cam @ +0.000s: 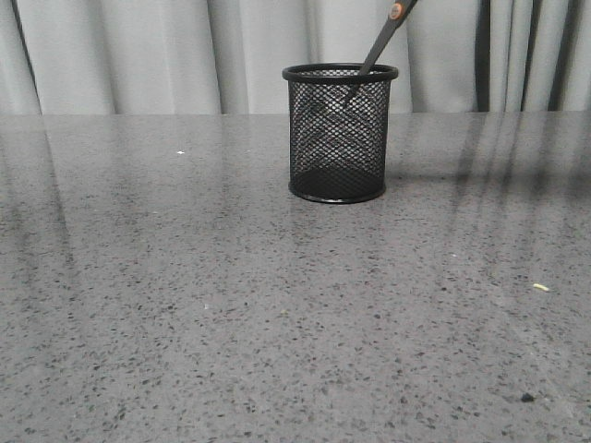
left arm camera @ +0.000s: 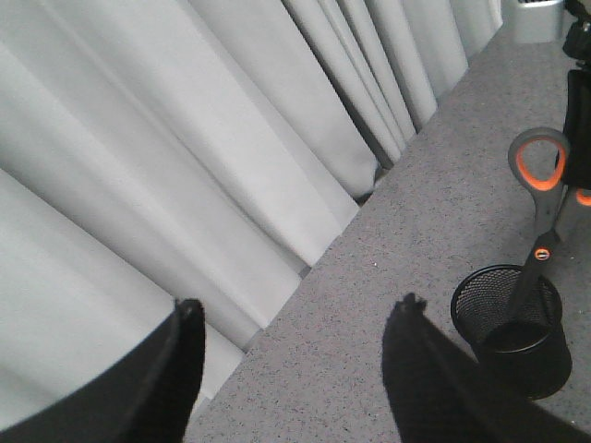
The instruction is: Put scissors into bucket
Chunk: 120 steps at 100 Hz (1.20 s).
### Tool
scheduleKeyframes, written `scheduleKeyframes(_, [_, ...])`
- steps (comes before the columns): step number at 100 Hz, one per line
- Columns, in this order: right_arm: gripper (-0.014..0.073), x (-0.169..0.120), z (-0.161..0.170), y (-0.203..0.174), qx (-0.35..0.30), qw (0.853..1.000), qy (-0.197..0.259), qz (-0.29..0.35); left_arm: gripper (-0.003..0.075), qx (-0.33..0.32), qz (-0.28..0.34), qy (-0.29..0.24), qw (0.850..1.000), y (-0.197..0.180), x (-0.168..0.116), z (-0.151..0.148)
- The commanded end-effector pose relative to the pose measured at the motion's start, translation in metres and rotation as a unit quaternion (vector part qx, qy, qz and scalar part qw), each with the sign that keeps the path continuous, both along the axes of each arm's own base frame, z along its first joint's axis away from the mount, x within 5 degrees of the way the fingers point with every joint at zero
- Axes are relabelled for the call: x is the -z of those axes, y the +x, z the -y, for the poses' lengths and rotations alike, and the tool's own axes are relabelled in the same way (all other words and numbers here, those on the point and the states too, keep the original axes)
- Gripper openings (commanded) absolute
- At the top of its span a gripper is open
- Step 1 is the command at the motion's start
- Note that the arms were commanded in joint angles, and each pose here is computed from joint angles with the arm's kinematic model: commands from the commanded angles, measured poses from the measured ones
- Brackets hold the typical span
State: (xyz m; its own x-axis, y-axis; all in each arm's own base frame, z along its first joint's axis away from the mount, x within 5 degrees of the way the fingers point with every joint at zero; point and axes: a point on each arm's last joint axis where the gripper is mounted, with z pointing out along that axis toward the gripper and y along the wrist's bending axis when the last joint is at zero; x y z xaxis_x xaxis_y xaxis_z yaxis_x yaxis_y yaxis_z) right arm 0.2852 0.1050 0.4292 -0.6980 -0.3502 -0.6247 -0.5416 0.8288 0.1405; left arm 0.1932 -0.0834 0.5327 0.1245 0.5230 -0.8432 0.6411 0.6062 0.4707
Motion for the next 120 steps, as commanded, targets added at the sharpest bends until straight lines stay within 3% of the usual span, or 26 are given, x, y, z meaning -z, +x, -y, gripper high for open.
scheduleKeyframes(1, [-0.0057,-0.021,0.001,-0.002,0.009,0.998,0.023,0.061,0.0387,-0.004,0.041,-0.041,0.998,-0.011,-0.018,-0.002])
scheduleKeyframes(45, [-0.0026,-0.005,-0.018,0.019,-0.021,0.999,0.01,0.041,0.0387,-0.004,0.041,-0.041,0.998,-0.011,-0.018,-0.002])
scheduleKeyframes(59, [0.0112,-0.013,-0.018,0.021,-0.02,0.998,0.016,0.057,0.0387,-0.004,0.041,-0.041,0.998,-0.011,-0.018,-0.002])
scheduleKeyframes(76, [0.0381,-0.033,-0.017,0.018,-0.019,0.996,0.025,0.089,0.0387,-0.004,0.041,-0.041,0.998,-0.011,-0.018,-0.002])
scheduleKeyframes(83, [0.0428,-0.043,-0.016,0.014,-0.021,0.994,0.028,0.103,0.0387,-0.004,0.041,-0.041,0.998,-0.011,-0.018,-0.002])
scheduleKeyframes(107, [0.0416,-0.089,-0.009,-0.002,-0.018,0.983,0.046,0.175,0.0387,0.0,0.034,-0.036,0.999,-0.012,-0.017,-0.002])
scheduleKeyframes(120, [0.0297,-0.113,-0.002,-0.02,-0.009,0.975,0.064,0.214,0.0386,-0.002,0.031,-0.027,0.999,-0.012,-0.015,-0.002])
